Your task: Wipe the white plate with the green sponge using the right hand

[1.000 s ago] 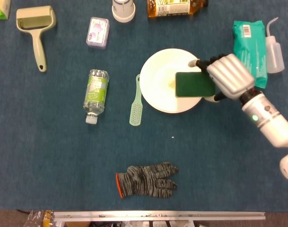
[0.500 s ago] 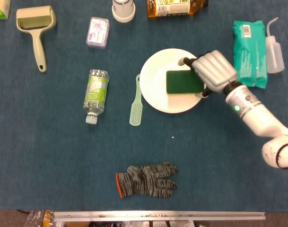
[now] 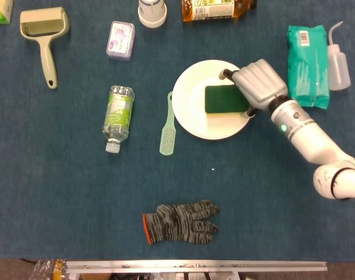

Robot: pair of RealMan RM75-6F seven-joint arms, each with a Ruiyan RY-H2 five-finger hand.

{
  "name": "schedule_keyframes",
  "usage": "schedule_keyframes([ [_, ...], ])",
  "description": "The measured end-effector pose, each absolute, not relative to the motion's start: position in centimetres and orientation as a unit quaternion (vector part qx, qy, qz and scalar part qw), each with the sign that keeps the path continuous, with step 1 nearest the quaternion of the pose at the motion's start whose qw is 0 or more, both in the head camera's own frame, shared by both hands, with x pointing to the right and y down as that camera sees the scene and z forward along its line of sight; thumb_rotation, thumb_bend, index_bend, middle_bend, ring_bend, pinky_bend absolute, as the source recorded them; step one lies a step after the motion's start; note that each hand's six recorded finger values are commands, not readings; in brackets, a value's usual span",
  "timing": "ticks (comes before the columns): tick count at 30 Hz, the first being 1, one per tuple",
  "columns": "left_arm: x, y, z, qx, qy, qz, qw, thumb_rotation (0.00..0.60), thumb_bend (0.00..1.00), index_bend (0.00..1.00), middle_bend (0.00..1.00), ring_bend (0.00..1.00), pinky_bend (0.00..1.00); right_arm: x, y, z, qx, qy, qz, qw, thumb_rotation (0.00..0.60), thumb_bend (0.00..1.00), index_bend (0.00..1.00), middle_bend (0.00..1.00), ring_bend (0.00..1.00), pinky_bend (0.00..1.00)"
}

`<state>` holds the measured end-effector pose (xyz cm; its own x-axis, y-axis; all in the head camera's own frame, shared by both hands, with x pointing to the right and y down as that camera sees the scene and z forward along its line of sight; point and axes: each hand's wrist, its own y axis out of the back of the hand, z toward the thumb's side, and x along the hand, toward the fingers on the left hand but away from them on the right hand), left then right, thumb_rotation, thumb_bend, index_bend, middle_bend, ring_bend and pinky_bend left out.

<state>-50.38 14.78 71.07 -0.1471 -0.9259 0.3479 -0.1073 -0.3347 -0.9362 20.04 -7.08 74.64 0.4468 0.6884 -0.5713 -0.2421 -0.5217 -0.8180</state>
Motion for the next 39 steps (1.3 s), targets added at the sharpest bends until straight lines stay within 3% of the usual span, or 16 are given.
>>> schedule_keyframes([
  [24, -51.5, 15.3, 71.0, -0.551, 0.476, -0.600, 0.332, 0.600, 0.20, 0.16, 0.03, 0.03, 0.27, 19.0, -8.2, 77.0, -0.686, -0.127, 0.550, 0.458, 0.600, 0.04, 0.28, 0.56, 0.48, 0.46],
  [39, -51.1, 15.2, 71.3, -0.555, 0.472, -0.598, 0.334, 0.600, 0.20, 0.16, 0.03, 0.03, 0.27, 21.7, -8.6, 75.4, -0.663, -0.140, 0.570, 0.465, 0.600, 0.05, 0.28, 0.56, 0.48, 0.46],
])
